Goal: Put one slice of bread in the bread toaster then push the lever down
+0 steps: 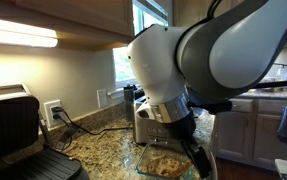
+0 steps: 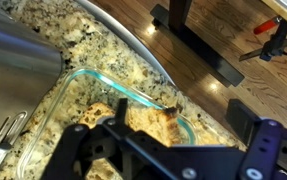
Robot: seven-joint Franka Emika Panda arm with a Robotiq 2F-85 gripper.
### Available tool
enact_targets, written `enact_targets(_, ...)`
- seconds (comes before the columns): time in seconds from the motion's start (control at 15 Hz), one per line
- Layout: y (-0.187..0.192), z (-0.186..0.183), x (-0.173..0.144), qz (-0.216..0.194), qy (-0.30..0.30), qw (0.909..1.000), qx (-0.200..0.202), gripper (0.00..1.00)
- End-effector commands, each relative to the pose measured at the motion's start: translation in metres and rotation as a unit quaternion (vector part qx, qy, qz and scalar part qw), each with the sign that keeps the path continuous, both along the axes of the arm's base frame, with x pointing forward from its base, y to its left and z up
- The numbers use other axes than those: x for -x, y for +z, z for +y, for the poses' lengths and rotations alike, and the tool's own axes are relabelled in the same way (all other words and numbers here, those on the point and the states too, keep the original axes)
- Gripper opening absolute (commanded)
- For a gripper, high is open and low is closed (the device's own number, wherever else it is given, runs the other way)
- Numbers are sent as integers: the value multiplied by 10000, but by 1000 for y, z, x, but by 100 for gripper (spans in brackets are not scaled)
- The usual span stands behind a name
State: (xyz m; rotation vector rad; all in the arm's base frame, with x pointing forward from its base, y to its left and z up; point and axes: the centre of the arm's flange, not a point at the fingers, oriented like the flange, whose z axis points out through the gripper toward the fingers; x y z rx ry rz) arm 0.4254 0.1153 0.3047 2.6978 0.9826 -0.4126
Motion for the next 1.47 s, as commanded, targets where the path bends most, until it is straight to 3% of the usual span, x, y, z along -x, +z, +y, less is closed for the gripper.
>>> enact_targets(0.0,-11,-12,-2,-69,27,10000,-6,100)
enact_targets(0.8,-20,-18,-12,-42,-9,10000,64,100)
enact_targets(1.0,-17,-20,-14,-68,-49,9999,57,90)
enact_targets(1.13,-16,-22,-15,-81,-68,9999,56,76)
enact_targets(1.33,-16,-24,-17,-86,-100,9999,51,76)
enact_targets(1.4,-16,-24,-17,-87,-107,9999,53,85)
